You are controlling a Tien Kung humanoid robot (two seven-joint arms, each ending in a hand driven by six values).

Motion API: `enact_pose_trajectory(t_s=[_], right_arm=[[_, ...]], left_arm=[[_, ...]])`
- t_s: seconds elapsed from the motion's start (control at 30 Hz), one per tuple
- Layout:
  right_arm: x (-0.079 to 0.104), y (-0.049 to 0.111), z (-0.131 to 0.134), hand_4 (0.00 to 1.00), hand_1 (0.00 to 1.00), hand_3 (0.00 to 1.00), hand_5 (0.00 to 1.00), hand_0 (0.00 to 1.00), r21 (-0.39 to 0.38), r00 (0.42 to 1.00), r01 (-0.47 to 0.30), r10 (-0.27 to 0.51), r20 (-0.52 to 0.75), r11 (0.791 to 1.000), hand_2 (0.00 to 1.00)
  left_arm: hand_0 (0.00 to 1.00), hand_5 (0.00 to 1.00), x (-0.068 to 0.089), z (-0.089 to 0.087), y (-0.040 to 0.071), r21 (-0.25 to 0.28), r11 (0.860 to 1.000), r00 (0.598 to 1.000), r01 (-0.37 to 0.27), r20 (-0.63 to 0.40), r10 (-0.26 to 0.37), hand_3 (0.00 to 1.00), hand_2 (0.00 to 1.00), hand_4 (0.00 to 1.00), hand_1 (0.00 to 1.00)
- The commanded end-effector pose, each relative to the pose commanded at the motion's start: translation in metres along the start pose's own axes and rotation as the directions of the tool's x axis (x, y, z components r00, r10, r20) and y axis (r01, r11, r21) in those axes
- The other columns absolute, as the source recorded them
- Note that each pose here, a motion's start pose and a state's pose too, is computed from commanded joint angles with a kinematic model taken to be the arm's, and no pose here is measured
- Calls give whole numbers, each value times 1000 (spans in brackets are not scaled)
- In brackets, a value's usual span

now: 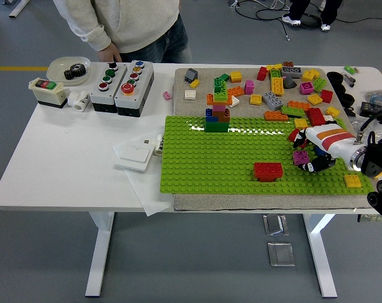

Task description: Pick up the brick,pile it on top of brick,press brick,pick up the brick,pile it on top of brick,press brick

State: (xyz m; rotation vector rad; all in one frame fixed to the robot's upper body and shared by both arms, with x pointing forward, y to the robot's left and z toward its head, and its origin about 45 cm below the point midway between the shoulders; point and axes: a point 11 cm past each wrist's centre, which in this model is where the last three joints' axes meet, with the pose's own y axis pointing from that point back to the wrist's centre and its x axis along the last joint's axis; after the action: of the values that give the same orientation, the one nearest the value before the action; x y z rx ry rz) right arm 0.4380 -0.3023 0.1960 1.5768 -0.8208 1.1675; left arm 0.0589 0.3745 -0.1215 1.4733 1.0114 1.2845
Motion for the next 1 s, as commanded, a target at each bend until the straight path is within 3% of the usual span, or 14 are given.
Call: enact_pose_trajectory(t_s=[0.53, 0.57, 0.73, 0.77, 1.0], right_arm=[[-1, -8, 2, 840, 618, 605, 240, 635, -24, 999, 49, -49, -21, 999, 627], [-1, -8, 3, 802, 596, 554, 274, 618, -22, 999, 46, -46, -19, 999, 606], [2, -8, 3, 802, 596, 554, 274, 618, -9, 999, 24, -24, -27, 1000, 606], [3, -8, 3, 734, 526, 507, 324, 581, -8, 999, 21, -21, -29, 1000, 565], [1, -7, 3, 744, 531, 510, 326, 584, -8, 999, 36, -37, -34, 999, 567]], left_arm=[[778, 611, 0, 2, 0, -4, 1000, 1000, -1, -4, 1, 564, 674, 591, 714], [778, 612, 0, 2, 0, -4, 1000, 1000, -1, -5, 1, 564, 674, 591, 714], [778, 612, 0, 2, 0, -5, 1000, 1000, -1, -7, 1, 564, 674, 591, 714], [778, 609, 0, 2, 0, -6, 1000, 1000, -1, -8, 1, 565, 672, 591, 714], [778, 609, 0, 3, 0, -7, 1000, 1000, -1, -7, 1, 564, 672, 591, 715]])
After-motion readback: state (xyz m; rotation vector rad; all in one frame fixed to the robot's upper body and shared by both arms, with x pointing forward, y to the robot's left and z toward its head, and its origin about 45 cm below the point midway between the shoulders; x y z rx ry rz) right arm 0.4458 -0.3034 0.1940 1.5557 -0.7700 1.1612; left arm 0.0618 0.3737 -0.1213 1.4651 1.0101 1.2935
